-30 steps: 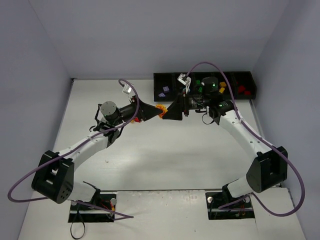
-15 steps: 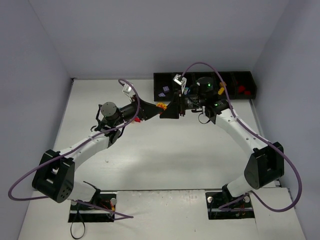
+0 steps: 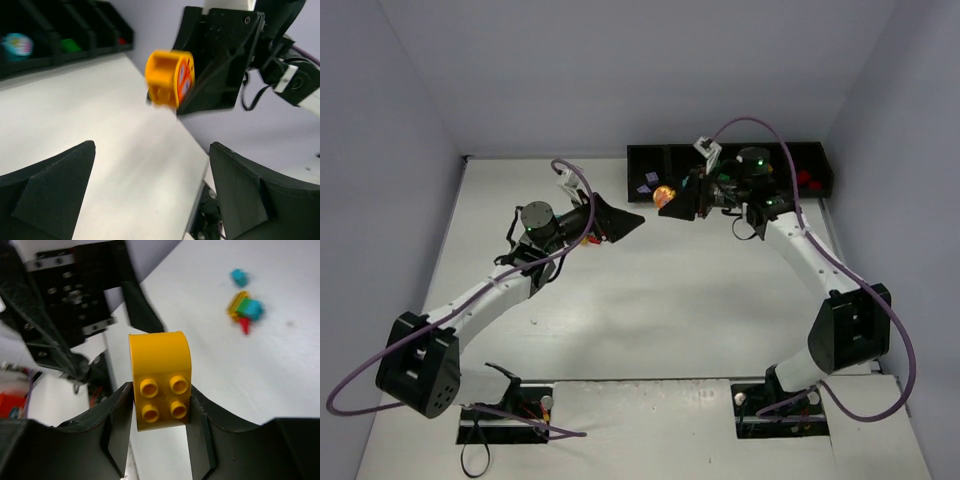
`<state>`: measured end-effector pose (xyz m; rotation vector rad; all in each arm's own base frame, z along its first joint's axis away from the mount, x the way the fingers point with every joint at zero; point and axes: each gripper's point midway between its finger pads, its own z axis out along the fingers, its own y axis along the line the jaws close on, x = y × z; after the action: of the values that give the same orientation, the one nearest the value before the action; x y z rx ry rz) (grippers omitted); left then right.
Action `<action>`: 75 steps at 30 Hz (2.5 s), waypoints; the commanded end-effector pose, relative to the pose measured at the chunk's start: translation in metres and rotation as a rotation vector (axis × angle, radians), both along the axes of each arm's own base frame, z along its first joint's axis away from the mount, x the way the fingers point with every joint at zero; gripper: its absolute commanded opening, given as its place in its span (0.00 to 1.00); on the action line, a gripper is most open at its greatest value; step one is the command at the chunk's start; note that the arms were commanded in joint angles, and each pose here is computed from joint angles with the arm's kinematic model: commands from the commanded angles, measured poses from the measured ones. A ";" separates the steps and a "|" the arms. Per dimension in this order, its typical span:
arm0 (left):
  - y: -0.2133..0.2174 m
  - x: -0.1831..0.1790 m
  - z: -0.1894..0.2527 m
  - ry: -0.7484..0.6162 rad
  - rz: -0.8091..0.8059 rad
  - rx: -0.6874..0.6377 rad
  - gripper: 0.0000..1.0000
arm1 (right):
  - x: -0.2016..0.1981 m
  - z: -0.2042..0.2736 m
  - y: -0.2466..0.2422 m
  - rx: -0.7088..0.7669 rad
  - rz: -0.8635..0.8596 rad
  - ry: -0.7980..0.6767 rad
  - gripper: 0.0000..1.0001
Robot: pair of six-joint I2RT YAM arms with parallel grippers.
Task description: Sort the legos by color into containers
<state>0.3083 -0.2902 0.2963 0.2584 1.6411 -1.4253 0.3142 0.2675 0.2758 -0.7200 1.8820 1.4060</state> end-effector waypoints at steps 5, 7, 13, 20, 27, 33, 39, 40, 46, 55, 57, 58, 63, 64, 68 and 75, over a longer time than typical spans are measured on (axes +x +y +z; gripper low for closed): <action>0.074 0.027 -0.002 -0.058 0.396 0.291 0.90 | 0.141 -0.031 -0.139 -0.248 -0.666 -0.055 0.00; 0.088 0.021 -0.014 -0.045 0.432 0.381 0.90 | 0.172 -0.037 -0.186 -0.354 -0.893 -0.072 0.00; 0.127 0.006 -0.053 0.071 0.535 0.559 0.90 | 0.231 -0.058 -0.279 -0.561 -1.216 -0.088 0.00; 0.147 -0.008 -0.085 0.155 0.577 0.652 0.90 | 0.277 -0.097 -0.332 -0.681 -1.301 -0.052 0.00; 0.152 -0.013 -0.098 0.180 0.577 0.687 0.90 | 0.295 -0.105 -0.345 -0.709 -1.281 -0.077 0.00; 0.149 -0.010 -0.107 0.209 0.560 0.709 0.90 | 0.312 -0.113 -0.350 -0.714 -1.262 -0.095 0.30; 0.149 -0.009 -0.110 0.231 0.555 0.735 0.90 | 0.323 -0.114 -0.350 -0.691 -1.261 -0.099 0.59; 0.151 -0.009 -0.111 0.236 0.557 0.745 0.90 | 0.323 -0.113 -0.349 -0.687 -1.261 -0.101 0.60; 0.158 -0.011 -0.112 0.249 0.582 0.776 0.90 | 0.312 -0.087 -0.344 -0.648 -1.264 -0.115 0.64; 0.172 0.012 -0.112 0.264 0.695 0.823 0.87 | 0.240 -0.015 -0.293 -0.432 -1.208 -0.088 0.64; 0.168 0.021 -0.116 0.286 0.690 0.838 0.85 | 0.216 -0.009 -0.274 -0.397 -1.184 -0.072 0.64; 0.166 0.025 -0.118 0.294 0.685 0.841 0.84 | 0.202 0.006 -0.267 -0.371 -1.174 -0.094 0.64; 0.161 0.050 -0.135 0.335 0.660 0.890 0.74 | 0.152 0.015 -0.229 -0.294 -1.092 -0.075 0.64; 0.161 0.054 -0.137 0.337 0.656 0.896 0.73 | 0.142 0.000 -0.224 -0.301 -1.073 -0.041 0.64; 0.160 0.076 -0.148 0.298 0.598 0.974 0.73 | 0.106 -0.011 -0.193 -0.272 -0.980 -0.009 0.64; 0.155 0.098 -0.163 0.251 0.510 1.054 0.73 | 0.058 -0.033 -0.162 -0.240 -0.863 0.052 0.62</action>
<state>0.3833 -0.1314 0.1059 0.1389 2.4328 -0.1161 0.3832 0.0886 0.2151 0.1214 2.1301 0.5674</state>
